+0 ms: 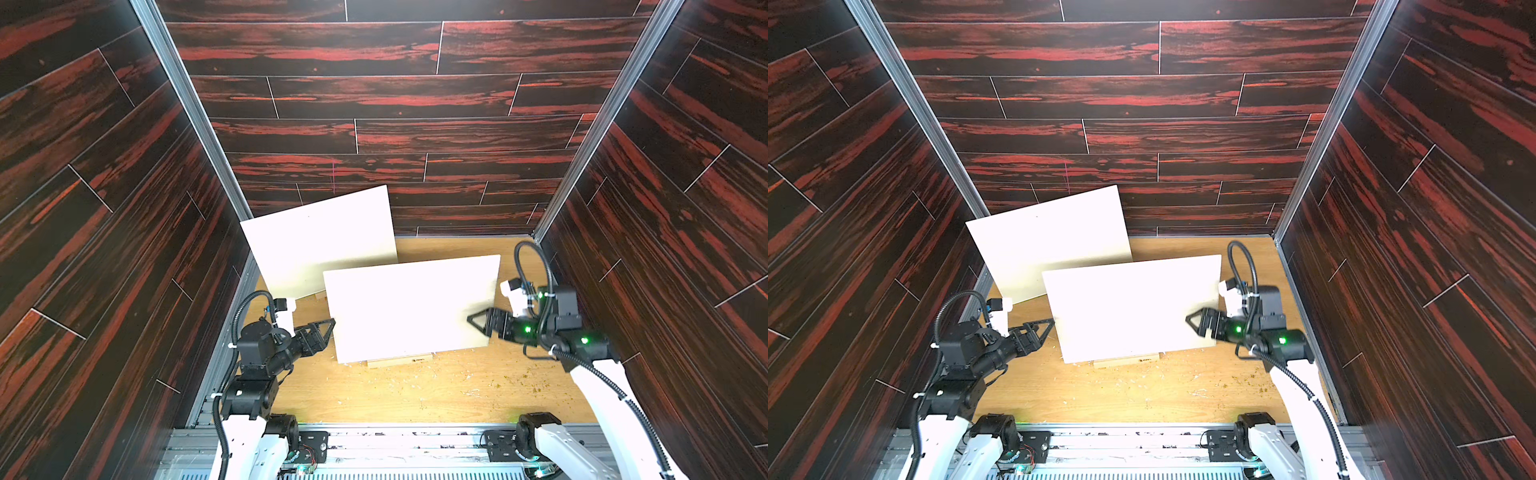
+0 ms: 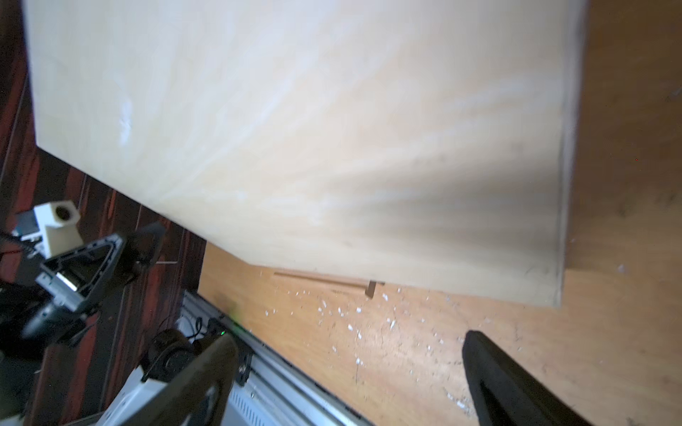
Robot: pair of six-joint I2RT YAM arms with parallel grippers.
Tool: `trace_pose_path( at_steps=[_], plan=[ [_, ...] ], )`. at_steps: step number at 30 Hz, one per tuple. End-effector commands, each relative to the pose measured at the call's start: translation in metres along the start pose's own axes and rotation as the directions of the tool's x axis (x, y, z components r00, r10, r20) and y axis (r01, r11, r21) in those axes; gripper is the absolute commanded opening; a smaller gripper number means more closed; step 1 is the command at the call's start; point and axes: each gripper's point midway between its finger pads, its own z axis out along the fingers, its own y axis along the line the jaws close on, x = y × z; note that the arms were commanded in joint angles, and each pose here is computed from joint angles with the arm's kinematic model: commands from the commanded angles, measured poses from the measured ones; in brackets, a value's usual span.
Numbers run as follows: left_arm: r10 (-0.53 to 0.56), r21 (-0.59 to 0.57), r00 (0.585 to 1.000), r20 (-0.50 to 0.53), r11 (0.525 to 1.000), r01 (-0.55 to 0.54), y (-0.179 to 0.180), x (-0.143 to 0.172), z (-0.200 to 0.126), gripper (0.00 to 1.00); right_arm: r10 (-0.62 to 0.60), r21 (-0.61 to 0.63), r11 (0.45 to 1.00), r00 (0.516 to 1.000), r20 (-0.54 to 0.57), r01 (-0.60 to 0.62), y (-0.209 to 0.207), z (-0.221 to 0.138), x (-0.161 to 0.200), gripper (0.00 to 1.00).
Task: Disassemble the easel
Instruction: Move the easel to the center of the board.
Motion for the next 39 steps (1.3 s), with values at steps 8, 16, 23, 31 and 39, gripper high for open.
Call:
trace_pose_path(
  at_steps=[8, 16, 23, 31, 39],
  plan=[
    [0.093, 0.088, 0.994, -0.063, 0.992, -0.087, -0.009, -0.002, 0.025, 0.84, 0.06, -0.148, 0.987, 0.998, -0.027, -0.063, 0.01, 0.008, 0.036, 0.98],
    [0.197, 0.151, 0.97, -0.145, 0.973, -0.175, -0.009, 0.012, 0.037, 0.8, 0.063, -0.178, 0.982, 0.998, -0.027, -0.067, 0.004, 0.026, 0.052, 0.98],
    [0.295, 0.163, 0.94, -0.17, 0.949, -0.268, -0.001, 0.018, 0.044, 0.78, 0.046, -0.184, 0.982, 0.999, -0.02, -0.049, 0.001, 0.045, 0.068, 0.98],
    [0.329, 0.16, 0.927, -0.182, 0.94, -0.302, 0.008, 0.02, 0.052, 0.59, 0.028, -0.157, 0.987, 0.998, 0.061, -0.018, -0.001, 0.076, 0.08, 0.98],
    [0.329, 0.146, 0.929, -0.169, 0.94, -0.307, 0.012, 0.02, 0.052, 0.5, 0.092, -0.157, 0.986, 0.98, 0.178, -0.064, -0.018, 0.098, 0.073, 0.98]
  ],
)
